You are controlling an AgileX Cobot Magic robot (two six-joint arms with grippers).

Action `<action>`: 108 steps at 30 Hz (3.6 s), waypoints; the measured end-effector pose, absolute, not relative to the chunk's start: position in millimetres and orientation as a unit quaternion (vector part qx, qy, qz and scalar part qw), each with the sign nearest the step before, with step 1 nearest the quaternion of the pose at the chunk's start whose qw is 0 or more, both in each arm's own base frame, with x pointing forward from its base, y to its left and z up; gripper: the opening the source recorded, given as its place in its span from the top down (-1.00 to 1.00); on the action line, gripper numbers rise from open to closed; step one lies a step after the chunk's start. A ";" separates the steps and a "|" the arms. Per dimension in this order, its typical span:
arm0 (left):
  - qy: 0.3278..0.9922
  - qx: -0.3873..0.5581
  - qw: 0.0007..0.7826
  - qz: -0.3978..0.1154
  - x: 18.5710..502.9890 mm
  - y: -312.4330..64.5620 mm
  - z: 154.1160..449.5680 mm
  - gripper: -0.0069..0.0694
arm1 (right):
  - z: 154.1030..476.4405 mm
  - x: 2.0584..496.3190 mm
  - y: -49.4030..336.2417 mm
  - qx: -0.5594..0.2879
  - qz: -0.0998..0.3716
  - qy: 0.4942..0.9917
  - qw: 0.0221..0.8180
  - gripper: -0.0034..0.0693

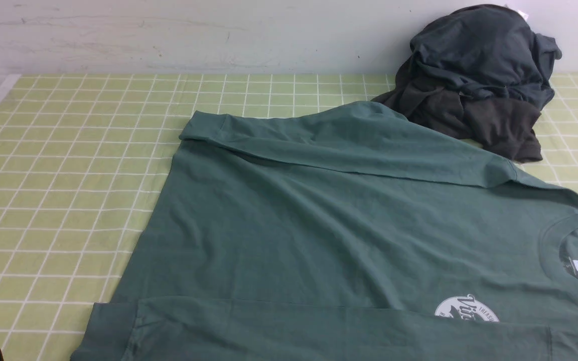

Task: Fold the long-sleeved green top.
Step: Use the left arm to clamp the cuff closest to it

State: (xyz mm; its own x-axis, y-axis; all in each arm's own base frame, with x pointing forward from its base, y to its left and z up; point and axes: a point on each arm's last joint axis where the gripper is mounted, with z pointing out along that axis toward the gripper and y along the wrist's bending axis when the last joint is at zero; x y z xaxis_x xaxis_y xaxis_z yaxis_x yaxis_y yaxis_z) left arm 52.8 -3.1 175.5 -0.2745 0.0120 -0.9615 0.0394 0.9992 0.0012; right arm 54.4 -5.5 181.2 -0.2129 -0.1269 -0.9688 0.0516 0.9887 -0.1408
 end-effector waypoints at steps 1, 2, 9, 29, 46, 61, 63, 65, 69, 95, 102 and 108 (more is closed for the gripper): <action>0.798 0.016 0.602 -0.011 52.8 -3.1 175.5 0.83 | 181.2 54.4 -5.5 -0.024 -0.071 0.775 0.627 0.94; 0.798 0.016 0.602 -0.011 52.8 -3.1 175.5 0.83 | 181.2 54.4 -5.5 -0.024 -0.071 0.775 0.627 0.94; 0.798 0.016 0.602 -0.011 52.8 -3.1 175.5 0.83 | 181.2 54.4 -5.5 -0.024 -0.071 0.775 0.627 0.94; 0.798 0.016 0.602 -0.011 52.8 -3.1 175.5 0.83 | 181.2 54.4 -5.5 -0.024 -0.071 0.775 0.627 0.94; 0.767 0.015 0.641 -0.006 55.4 -2.3 181.5 0.83 | 189.1 55.9 -6.5 -0.066 -0.121 0.739 0.659 0.94; 0.488 -0.019 0.873 -0.006 43.4 2.8 245.1 0.83 | 252.6 36.6 20.0 -0.180 -0.143 0.412 0.882 0.94; 0.445 -0.036 0.894 -0.035 38.5 3.3 252.7 0.83 | 255.9 34.3 18.8 -0.155 -0.113 0.400 0.896 0.94; 0.429 -0.046 0.900 -0.061 35.2 3.1 263.6 0.83 | 259.5 32.8 16.4 -0.126 -0.085 0.396 0.905 0.94; 0.448 -0.019 0.892 -0.062 33.2 -1.6 318.0 0.83 | 296.1 30.1 10.3 -0.079 -0.064 0.410 0.906 0.94; 0.985 -0.056 0.156 -0.037 241.6 -3.2 193.2 0.22 | 250.8 160.3 43.8 -0.166 0.096 0.936 0.294 0.94; 0.989 -0.026 0.129 -0.074 273.1 -6.4 172.8 0.04 | 254.4 163.3 52.1 -0.202 0.095 0.918 0.327 0.94; 0.991 -0.023 0.102 -0.088 284.3 -8.8 151.2 0.46 | 257.5 167.3 52.8 -0.198 0.091 0.910 0.354 0.94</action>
State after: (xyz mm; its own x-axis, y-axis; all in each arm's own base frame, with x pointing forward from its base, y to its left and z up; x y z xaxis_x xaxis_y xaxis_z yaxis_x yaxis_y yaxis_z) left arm 284.3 -8.8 151.2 -0.9780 -0.0632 -0.1988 -0.0271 0.9835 -0.1790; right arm 167.3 52.8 257.5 -0.6714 -0.2953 -0.6797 -0.4239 0.9053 0.0255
